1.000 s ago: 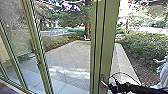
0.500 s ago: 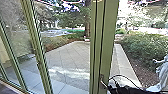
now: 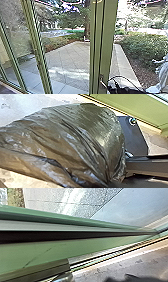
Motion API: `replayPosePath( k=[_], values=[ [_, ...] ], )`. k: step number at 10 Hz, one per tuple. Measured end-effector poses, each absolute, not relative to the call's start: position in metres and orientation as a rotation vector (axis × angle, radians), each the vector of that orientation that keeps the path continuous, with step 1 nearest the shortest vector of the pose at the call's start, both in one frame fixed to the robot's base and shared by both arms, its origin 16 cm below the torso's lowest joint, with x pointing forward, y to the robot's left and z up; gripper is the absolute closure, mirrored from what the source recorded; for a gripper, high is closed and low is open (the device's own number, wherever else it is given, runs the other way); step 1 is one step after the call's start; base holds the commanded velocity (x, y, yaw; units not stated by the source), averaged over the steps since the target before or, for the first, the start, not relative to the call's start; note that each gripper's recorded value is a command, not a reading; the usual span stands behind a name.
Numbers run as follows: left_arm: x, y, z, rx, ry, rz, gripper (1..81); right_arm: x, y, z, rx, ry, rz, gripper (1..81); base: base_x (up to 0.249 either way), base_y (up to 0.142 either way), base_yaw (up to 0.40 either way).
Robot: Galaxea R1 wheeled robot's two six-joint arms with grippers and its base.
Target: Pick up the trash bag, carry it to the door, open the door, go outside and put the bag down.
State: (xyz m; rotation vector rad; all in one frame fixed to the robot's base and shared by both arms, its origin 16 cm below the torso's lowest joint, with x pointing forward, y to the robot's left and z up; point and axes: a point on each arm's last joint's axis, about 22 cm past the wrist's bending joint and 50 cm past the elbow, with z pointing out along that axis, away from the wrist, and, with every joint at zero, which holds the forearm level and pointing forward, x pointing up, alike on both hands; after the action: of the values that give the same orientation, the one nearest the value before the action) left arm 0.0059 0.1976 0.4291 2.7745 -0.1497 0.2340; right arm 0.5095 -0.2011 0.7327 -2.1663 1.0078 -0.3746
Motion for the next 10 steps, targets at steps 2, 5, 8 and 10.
replayPosePath(
  k=[2, 5, 8, 10],
  values=[
    [0.003, 0.199, 0.429, 2.777, -0.136, 0.231, 81.1, 0.515, -0.200, 0.731, -2.132, 1.014, -0.418, 1.0, 0.000, 0.000, 0.000],
    [-0.004, 0.198, 0.428, 2.777, -0.128, 0.215, 81.1, 0.515, -0.200, 0.729, -2.109, 1.008, -0.426, 1.0, 0.000, 0.000, 0.000],
    [-0.036, 0.199, 0.426, 2.781, -0.109, 0.108, 81.1, 0.526, -0.202, 0.722, -2.051, 0.974, -0.449, 1.0, 0.000, 0.000, 0.000],
    [-0.039, 0.199, 0.426, 2.782, -0.106, 0.094, 81.1, 0.533, -0.202, 0.723, -2.045, 0.968, -0.459, 1.0, 0.046, 0.000, 0.000]
  ],
)
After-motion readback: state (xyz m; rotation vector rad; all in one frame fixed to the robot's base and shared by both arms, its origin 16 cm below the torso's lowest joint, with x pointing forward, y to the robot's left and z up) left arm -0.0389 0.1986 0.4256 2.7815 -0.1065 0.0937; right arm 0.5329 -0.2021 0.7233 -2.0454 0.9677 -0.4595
